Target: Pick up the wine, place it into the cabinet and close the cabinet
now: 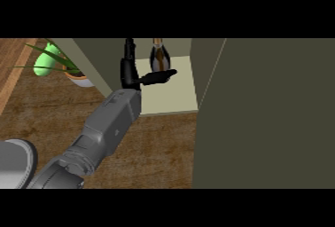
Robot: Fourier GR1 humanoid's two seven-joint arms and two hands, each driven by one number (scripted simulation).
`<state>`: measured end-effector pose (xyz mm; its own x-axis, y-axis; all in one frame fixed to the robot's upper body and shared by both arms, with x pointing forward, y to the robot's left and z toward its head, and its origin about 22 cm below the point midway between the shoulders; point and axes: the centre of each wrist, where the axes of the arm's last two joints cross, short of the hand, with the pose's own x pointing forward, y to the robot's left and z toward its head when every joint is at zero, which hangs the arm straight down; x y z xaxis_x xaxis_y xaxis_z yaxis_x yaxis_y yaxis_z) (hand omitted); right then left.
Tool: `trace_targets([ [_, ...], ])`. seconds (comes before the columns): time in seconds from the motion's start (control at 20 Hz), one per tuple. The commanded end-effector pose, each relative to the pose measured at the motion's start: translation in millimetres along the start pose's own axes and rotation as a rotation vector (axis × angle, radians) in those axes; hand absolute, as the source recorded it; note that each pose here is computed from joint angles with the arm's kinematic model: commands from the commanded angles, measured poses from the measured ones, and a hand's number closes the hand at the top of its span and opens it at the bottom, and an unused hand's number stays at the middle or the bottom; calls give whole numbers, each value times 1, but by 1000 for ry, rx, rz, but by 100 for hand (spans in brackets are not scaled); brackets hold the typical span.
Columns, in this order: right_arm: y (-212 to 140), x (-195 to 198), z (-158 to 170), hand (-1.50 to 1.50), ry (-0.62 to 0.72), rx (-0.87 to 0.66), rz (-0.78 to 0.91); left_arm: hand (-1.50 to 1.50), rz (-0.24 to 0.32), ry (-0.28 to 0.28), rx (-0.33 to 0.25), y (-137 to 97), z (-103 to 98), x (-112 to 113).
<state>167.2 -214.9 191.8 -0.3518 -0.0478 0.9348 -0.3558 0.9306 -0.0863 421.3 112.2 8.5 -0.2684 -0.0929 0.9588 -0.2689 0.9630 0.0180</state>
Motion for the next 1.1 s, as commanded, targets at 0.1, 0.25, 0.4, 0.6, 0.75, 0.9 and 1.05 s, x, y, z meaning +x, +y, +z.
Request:
trace_targets([
  [0.1,0,10,13,-150,-21,7,-18,-150,-11,6,7,17,18,-24],
  [0.25,9,10,8,-150,-5,-5,-16,-150,50,-9,-33,25,9,-21],
  [0.4,-1,12,10,-150,-32,16,-23,-150,48,-1,-64,16,15,-21],
  [0.6,8,21,20,-150,-7,15,-33,-150,70,-4,-95,14,3,-10],
  [0.75,5,6,8,-150,-24,34,-25,-150,86,-11,-109,10,12,-16],
  [0.9,4,13,6,-150,-8,22,-30,-150,111,1,-126,15,18,-23],
  [1.05,5,12,5,-150,-20,-14,-35,-150,168,24,-122,10,11,-15],
])
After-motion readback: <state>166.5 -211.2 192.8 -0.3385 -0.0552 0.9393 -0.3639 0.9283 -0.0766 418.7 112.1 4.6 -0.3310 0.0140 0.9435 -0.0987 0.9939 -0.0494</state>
